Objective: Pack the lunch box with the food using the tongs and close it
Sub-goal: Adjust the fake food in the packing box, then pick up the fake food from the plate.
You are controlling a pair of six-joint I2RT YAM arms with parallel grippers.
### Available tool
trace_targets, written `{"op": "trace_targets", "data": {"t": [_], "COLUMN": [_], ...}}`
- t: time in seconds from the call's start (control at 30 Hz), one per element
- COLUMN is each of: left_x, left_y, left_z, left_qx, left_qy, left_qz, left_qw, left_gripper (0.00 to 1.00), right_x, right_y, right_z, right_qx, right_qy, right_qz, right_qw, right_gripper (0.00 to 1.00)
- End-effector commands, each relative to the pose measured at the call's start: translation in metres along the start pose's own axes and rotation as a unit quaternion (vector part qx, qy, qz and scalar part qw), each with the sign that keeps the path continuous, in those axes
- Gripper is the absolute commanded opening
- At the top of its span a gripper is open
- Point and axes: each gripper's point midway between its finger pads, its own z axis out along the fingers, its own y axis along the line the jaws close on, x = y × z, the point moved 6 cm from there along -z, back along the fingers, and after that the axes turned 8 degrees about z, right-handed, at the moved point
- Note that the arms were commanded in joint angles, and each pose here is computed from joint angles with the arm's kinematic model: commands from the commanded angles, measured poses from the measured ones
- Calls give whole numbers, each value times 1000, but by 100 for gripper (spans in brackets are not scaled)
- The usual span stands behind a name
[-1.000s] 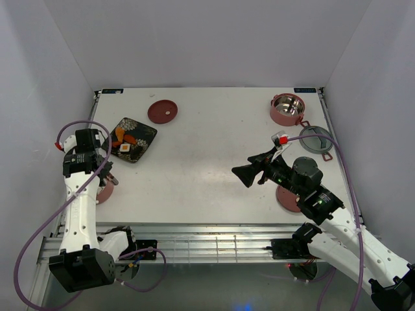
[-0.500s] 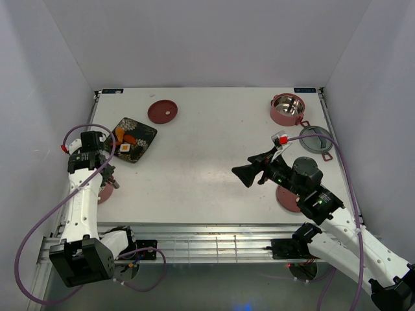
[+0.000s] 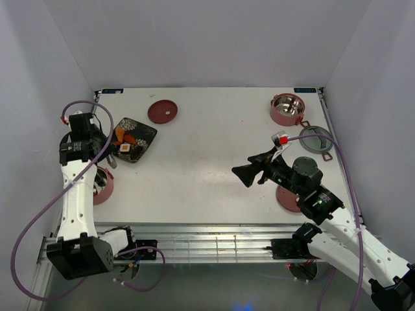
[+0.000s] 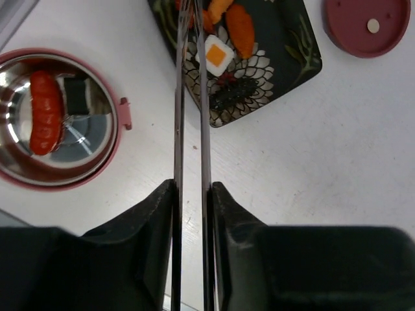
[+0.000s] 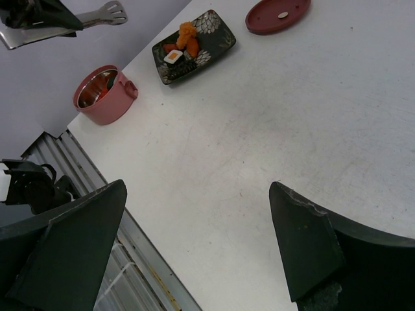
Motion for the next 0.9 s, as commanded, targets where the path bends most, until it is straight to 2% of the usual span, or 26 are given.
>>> {"op": "trace_targets", "data": {"t": [0.0, 0.3, 0.6, 0.87], "left_x": [-11, -28, -30, -21], "left_y": [-18, -43, -42, -42], "left_z": [18, 70, 93, 115], "left_qx": [54, 93, 73, 66], "left_qy": [5, 31, 38, 62], "left_qz": [23, 40, 54, 63], "left_qw": [998, 994, 995, 994], "left_gripper": [40, 45, 50, 50], "right_x": [-7, -8, -7, -7], "right_y": [2, 4, 4, 2], "right_z": [2, 1, 2, 2], "right_qx": [-8, -10, -14, -6], "right_qy": [-20, -21, -18, -20], "right_qz": [-10, -12, -11, -13], "right_qw": [1000, 1000, 1000, 1000], "right_gripper": [96, 96, 96, 96]}}
